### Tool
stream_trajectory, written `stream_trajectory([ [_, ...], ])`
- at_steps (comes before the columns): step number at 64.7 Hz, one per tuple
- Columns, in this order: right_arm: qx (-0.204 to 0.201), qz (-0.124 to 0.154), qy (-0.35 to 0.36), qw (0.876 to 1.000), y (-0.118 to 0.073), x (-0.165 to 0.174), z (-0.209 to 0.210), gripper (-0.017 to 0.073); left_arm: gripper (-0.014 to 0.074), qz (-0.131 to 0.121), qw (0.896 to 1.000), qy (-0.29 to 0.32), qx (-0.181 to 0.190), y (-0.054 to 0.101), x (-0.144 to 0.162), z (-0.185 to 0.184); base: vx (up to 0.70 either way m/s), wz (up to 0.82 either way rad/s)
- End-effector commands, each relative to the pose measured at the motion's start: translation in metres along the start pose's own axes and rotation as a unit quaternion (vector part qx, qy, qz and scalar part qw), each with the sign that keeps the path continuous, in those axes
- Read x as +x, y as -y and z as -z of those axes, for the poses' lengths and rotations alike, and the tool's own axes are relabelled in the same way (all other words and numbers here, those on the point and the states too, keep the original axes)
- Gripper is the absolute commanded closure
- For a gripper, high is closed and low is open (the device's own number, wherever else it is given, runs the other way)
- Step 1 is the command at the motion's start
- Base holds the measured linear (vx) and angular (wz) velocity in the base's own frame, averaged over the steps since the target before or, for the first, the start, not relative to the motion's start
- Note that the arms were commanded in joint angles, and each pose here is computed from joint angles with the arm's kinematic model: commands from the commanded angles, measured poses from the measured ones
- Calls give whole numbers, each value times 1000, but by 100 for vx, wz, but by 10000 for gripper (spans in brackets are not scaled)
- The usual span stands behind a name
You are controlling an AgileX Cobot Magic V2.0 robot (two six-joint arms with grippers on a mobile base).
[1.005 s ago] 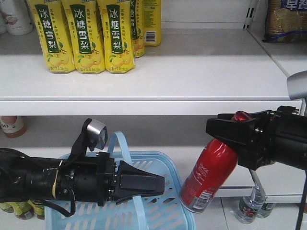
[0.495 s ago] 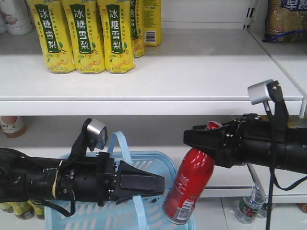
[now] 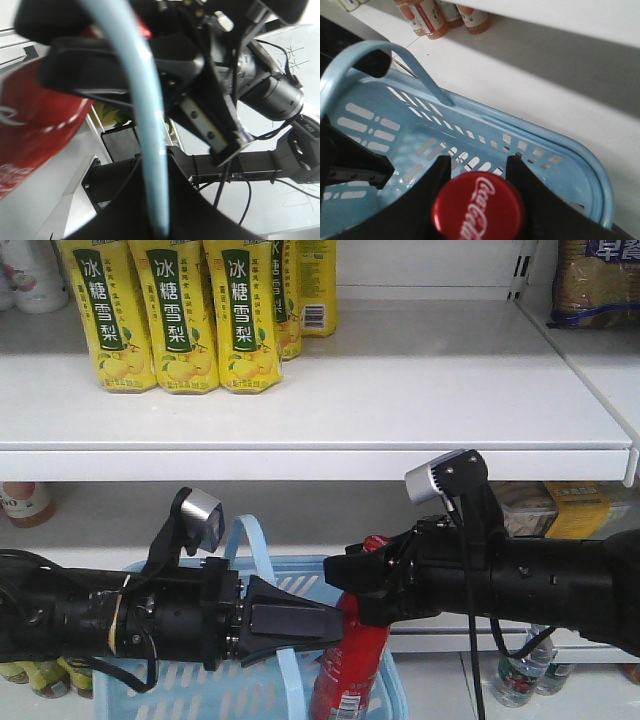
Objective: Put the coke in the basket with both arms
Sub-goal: 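Lower the bottle into the basket and open the right gripper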
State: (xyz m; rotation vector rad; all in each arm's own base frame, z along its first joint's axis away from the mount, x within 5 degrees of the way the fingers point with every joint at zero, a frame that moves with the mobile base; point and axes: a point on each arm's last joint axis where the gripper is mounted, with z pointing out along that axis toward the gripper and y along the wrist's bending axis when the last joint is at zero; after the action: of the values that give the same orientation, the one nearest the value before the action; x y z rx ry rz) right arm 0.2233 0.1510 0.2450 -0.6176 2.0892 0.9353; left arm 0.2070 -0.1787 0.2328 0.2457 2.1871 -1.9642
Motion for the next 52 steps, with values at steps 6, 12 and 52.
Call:
stream_trajectory([
  [6, -28, -21, 25, 999, -3, -11, -5, 549, 598, -28, 994, -15, 105, 32, 1, 3, 0, 0],
  [12, -34, -23, 17, 999, -1, -8, -9, 526, 598, -28, 994, -15, 105, 32, 1, 3, 0, 0],
  [52, -38, -11, 10, 999, 1, -5, -13, 18, 598, -28, 994, -15, 105, 32, 1, 3, 0, 0],
])
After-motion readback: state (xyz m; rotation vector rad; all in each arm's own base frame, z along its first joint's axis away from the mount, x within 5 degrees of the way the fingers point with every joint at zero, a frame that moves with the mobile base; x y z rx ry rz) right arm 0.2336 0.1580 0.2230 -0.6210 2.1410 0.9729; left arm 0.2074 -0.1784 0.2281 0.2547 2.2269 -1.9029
